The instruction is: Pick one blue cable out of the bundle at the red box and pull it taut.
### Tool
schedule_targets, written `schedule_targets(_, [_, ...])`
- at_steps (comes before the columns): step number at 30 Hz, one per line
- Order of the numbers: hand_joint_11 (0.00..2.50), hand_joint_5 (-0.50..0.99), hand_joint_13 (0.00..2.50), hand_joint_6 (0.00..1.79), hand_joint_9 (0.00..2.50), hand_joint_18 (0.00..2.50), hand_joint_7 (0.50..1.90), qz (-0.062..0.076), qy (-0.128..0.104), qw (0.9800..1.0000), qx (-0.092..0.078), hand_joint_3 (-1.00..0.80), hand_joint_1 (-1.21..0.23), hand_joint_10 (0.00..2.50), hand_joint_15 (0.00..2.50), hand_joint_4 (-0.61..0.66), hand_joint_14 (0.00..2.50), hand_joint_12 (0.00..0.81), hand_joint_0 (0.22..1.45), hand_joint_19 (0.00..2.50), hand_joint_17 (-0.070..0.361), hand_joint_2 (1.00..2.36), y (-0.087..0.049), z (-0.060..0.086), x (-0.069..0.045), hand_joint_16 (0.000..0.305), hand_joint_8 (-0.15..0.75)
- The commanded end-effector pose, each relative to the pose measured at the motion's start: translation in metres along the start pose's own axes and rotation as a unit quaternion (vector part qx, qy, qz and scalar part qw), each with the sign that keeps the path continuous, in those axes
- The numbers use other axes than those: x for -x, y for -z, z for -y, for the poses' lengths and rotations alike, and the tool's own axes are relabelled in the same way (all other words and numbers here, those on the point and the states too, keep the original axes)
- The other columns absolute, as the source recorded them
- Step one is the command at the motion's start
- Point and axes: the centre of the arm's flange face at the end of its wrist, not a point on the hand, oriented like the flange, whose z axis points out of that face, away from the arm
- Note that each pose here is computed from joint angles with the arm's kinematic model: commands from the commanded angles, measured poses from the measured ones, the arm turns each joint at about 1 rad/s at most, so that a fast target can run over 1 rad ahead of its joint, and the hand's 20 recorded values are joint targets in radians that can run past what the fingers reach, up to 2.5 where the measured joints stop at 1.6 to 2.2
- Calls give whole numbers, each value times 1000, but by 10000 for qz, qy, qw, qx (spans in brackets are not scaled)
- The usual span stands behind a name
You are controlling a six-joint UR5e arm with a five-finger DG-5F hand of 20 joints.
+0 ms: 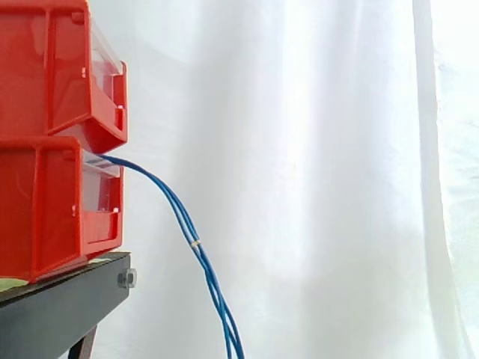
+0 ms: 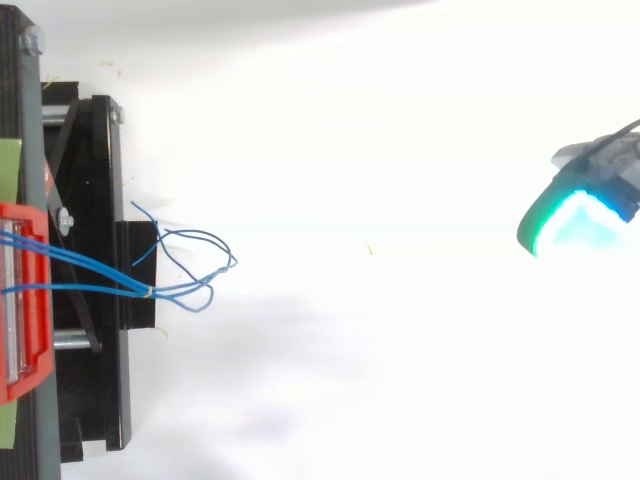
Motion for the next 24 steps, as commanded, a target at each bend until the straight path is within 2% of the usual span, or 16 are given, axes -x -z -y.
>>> schedule_targets(1, [0, -169, 291, 501, 303, 117, 631, 150, 14, 9997, 177, -500, -445, 0, 11, 367, 0, 395, 407, 75, 158, 1000, -8, 0, -2, 70, 328])
schedule_targets(6, [0, -162, 337, 501, 344, 170, 647, 140, 13, 9999, -33, -500, -583, 0, 14, 366, 0, 377, 435, 84, 149, 1000, -25, 30, -13, 66, 323])
schedule_targets(8, [0, -152, 407, 501, 398, 280, 641, 167, -127, 9998, 29, -500, -645, 0, 8, 374, 0, 375, 444, 63, 146, 1000, -34, 38, -16, 65, 325])
schedule_targets(10, [0, -150, 417, 501, 403, 295, 644, 241, -311, 9989, 243, -500, -664, 0, 10, 373, 0, 370, 451, 71, 143, 1000, -40, 37, -14, 64, 322])
schedule_targets(11, [0, -149, 427, 501, 408, 310, 645, 372, -364, 9978, 416, -500, -674, 0, 14, 372, 0, 369, 454, 77, 141, 1000, -43, 33, -10, 62, 321])
schedule_targets(12, [0, -149, 428, 501, 412, 312, 648, 460, -371, 9971, 471, -500, -675, 0, 10, 370, 0, 367, 454, 77, 140, 1000, -45, 33, -8, 62, 321])
schedule_targets(13, [0, -148, 430, 501, 414, 315, 648, 667, -316, 9960, 512, -500, -677, 0, 11, 369, 1, 367, 456, 84, 140, 1000, -48, 34, -5, 62, 320])
schedule_targets(14, [0, -148, 432, 501, 415, 321, 648, 667, -316, 9960, 512, -500, -679, 0, 16, 365, 1, 365, 459, 83, 139, 1000, -48, 34, -5, 62, 320])
schedule_targets(15, [0, -148, 432, 502, 415, 320, 649, 994, -164, 9937, 490, -500, -678, 0, 16, 369, 0, 365, 460, 84, 139, 1000, -49, 35, 1, 62, 319])
schedule_targets(16, [0, -148, 434, 501, 416, 321, 650, 1169, -44, 9922, 428, -500, -680, 0, 23, 366, 0, 365, 459, 85, 139, 1000, -48, 36, 4, 62, 320])
schedule_targets(17, [0, -148, 434, 501, 415, 321, 653, 1460, 164, 9886, 337, -500, -680, 0, 14, 367, 0, 364, 460, 79, 138, 1000, -47, 38, 10, 61, 318])
schedule_targets(18, [0, -148, 433, 501, 415, 320, 656, 1460, 164, 9886, 337, -500, -678, 0, 14, 363, 2, 363, 461, 78, 138, 1000, -47, 38, 10, 61, 318])
schedule_targets(20, [0, -148, 436, 501, 417, 322, 655, 1955, 454, 9795, 191, -500, -673, 0, 18, 365, 0, 363, 462, 78, 137, 1000, -45, 38, 19, 61, 319])
schedule_targets(21, [0, -148, 437, 501, 417, 321, 656, 2054, 488, 9773, 194, -500, -673, 0, 17, 363, 2, 363, 462, 76, 137, 1000, -45, 38, 21, 61, 319])
schedule_targets(22, [0, -147, 439, 501, 418, 320, 655, 2070, 483, 9768, 270, -500, -672, 0, 24, 368, 0, 364, 461, 82, 138, 1000, -47, 36, 19, 61, 320])
schedule_targets(24, [0, -148, 440, 501, 417, 320, 660, 1957, 461, 9786, 442, -500, -672, 0, 22, 366, 0, 363, 463, 82, 137, 1000, -50, 31, 14, 61, 319])
